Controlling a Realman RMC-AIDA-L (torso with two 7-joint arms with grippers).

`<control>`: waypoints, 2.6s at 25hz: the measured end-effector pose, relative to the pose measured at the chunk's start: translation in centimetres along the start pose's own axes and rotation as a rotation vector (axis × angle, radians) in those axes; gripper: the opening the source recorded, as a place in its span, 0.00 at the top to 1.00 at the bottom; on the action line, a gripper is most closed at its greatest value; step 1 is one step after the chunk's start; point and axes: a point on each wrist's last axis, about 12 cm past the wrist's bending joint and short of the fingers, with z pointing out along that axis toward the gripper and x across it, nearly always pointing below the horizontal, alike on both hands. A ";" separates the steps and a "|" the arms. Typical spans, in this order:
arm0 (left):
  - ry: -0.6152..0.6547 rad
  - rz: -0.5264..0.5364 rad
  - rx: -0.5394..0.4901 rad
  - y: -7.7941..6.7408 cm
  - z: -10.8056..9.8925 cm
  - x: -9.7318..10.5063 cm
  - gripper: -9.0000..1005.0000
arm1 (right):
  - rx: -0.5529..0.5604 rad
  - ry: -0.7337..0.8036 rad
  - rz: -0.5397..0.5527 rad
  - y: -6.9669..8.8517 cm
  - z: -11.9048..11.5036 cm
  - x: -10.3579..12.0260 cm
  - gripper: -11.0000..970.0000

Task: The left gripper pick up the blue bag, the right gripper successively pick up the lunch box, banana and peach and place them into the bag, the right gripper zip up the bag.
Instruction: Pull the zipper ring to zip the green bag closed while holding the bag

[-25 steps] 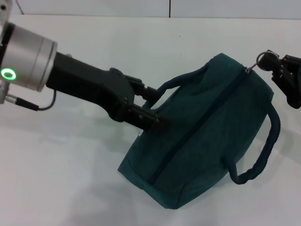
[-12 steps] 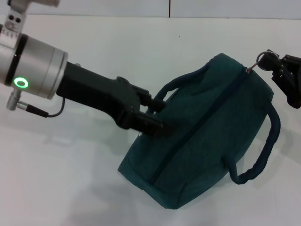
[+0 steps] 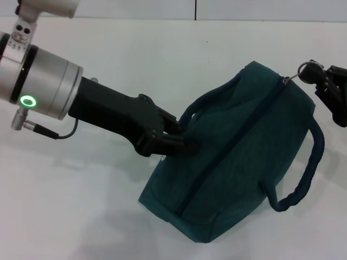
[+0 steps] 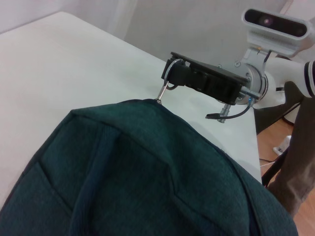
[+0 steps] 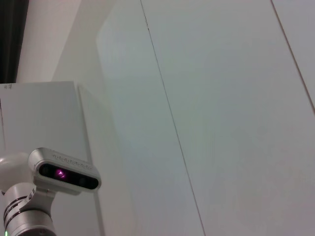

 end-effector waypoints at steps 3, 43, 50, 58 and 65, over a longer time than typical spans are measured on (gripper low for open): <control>-0.001 0.008 0.000 0.0 0.0 0.1 0.66 | 0.005 0.004 -0.001 -0.1 -0.1 0.0 0.98; -0.302 -0.040 -0.073 3.3 -4.6 2.3 0.93 | 0.125 0.095 0.064 0.5 -2.2 2.7 0.96; -0.302 -0.045 -0.055 3.8 -4.4 2.4 0.92 | 0.201 0.195 0.051 -1.0 -1.2 3.6 0.95; -0.303 -0.053 -0.055 3.8 -4.4 2.6 0.90 | 0.227 0.267 0.051 -1.4 -0.7 4.6 0.94; -0.305 -0.054 -0.050 3.7 -4.2 2.5 0.89 | 0.207 0.313 0.062 -1.2 -0.1 5.4 0.93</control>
